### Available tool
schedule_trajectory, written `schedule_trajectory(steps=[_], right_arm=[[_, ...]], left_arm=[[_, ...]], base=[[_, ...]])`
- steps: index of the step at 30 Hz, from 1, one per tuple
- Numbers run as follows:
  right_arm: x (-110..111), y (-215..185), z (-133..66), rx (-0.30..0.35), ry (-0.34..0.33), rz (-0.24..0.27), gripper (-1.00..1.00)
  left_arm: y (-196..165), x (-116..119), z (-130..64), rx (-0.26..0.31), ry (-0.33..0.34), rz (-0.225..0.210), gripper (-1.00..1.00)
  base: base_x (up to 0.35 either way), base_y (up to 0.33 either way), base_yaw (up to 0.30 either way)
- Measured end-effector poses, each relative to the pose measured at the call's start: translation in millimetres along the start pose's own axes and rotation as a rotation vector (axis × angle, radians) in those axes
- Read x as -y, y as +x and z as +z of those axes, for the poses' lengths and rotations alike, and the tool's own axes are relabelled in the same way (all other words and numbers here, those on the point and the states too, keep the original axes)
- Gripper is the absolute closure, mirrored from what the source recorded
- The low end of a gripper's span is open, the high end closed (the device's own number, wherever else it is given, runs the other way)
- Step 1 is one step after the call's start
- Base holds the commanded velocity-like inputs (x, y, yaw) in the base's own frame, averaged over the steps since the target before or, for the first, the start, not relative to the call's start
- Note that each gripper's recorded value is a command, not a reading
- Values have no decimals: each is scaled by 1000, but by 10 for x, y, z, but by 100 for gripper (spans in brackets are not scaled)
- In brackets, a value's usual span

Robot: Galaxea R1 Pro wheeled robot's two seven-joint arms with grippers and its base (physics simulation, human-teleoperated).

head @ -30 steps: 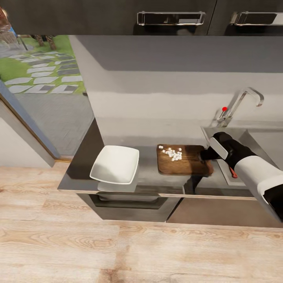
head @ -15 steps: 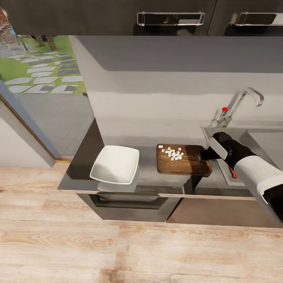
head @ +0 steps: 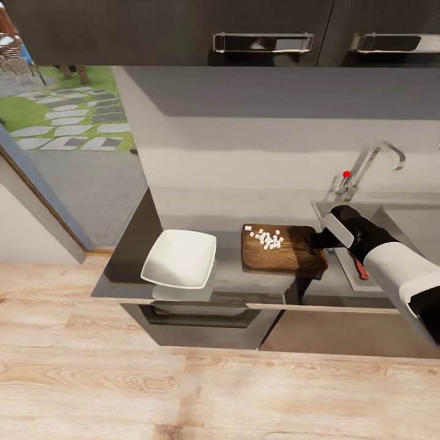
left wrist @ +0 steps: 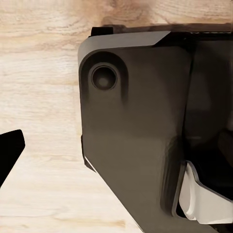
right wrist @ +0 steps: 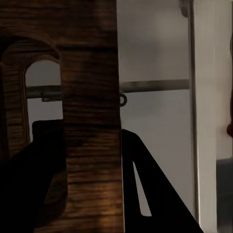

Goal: In the kitchen, take the Vidalia onion out of the sink, dice it on the chopping board with the paring knife, put the diced onion into the bowl on the countertop, then place both the paring knife and the chopping board into the sink.

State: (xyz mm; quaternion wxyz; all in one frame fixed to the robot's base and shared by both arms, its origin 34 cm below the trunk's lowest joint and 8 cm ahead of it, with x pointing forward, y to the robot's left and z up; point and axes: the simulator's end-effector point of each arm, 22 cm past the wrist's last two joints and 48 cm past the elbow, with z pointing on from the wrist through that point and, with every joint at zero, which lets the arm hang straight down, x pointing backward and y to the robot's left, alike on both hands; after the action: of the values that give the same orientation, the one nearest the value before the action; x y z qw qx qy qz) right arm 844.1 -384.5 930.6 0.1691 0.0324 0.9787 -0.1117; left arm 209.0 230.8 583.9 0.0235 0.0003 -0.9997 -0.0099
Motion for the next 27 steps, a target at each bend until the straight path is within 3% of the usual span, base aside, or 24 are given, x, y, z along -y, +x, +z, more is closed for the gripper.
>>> schedule_trajectory(steps=[27], right_arm=[[-8, -131, -282, 42, -29, 9, 100]], left_arm=[[-175, 0, -54, 43, 0, -1, -100]], base=[[0, 0, 0]])
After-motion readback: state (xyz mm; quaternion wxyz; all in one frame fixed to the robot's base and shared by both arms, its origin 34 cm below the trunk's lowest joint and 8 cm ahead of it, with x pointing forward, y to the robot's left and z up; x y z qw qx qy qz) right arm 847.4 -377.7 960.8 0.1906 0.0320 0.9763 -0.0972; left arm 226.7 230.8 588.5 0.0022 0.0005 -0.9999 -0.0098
